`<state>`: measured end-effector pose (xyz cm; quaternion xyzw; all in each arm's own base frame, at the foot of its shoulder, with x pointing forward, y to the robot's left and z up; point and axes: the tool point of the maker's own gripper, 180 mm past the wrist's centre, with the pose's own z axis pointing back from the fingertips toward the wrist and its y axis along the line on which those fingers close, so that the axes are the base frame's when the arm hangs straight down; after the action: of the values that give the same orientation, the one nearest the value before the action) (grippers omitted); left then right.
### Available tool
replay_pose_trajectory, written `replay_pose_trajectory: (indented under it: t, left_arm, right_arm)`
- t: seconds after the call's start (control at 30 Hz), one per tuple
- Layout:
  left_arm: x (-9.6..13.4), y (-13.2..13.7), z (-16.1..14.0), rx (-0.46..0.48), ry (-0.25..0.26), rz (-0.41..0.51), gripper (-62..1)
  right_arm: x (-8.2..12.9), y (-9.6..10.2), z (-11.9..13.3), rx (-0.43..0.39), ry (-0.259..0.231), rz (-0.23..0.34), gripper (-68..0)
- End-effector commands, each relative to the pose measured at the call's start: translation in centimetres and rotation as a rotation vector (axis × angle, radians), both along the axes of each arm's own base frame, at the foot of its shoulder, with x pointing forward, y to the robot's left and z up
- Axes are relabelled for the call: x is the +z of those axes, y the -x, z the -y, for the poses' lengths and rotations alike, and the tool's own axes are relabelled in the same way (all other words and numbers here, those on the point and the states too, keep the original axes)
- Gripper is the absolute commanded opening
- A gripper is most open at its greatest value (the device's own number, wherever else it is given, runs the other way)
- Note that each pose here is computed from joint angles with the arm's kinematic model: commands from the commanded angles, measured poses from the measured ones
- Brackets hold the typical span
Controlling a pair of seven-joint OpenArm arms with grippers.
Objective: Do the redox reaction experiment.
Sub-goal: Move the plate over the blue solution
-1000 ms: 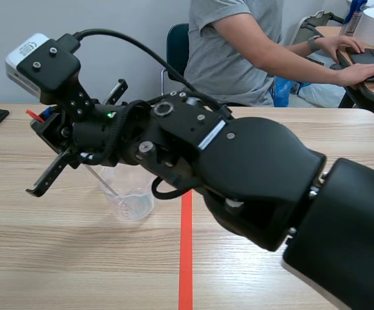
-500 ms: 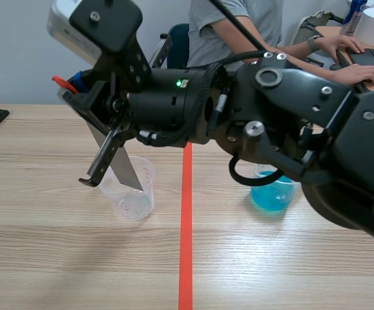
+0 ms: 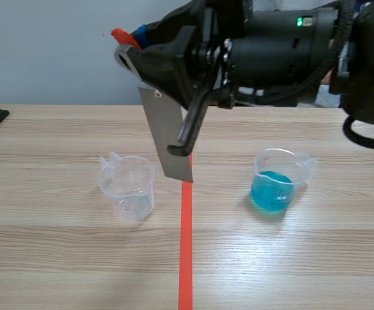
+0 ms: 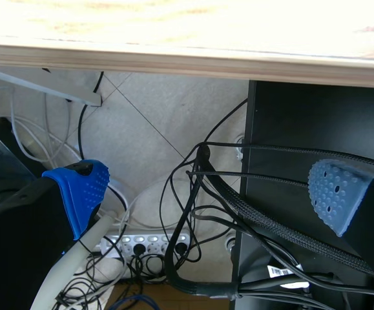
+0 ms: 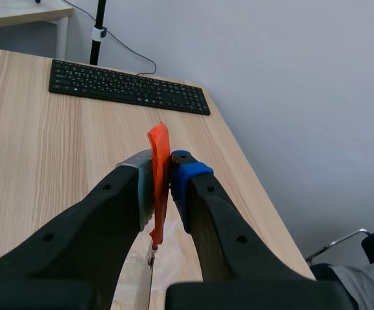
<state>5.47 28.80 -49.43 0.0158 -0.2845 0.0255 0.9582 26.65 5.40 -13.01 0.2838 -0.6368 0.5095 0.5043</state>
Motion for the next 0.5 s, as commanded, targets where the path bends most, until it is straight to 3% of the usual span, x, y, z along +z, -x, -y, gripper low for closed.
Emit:
replay_pose_trajectory:
  t: [0.0,0.47]
  left_arm:
    - [0.5,-0.6,-0.1,-0.010,-0.003,0.022,1.4]
    - [0.3,-0.3,-0.1,-0.010,-0.002,0.002,1.4]
  right_arm:
    - [1.1,-0.7,1.1,-0.013,-0.003,0.026,-66.2]
    - [1.0,-2.2,8.7,-0.080,0.166,0.034,-66.2]
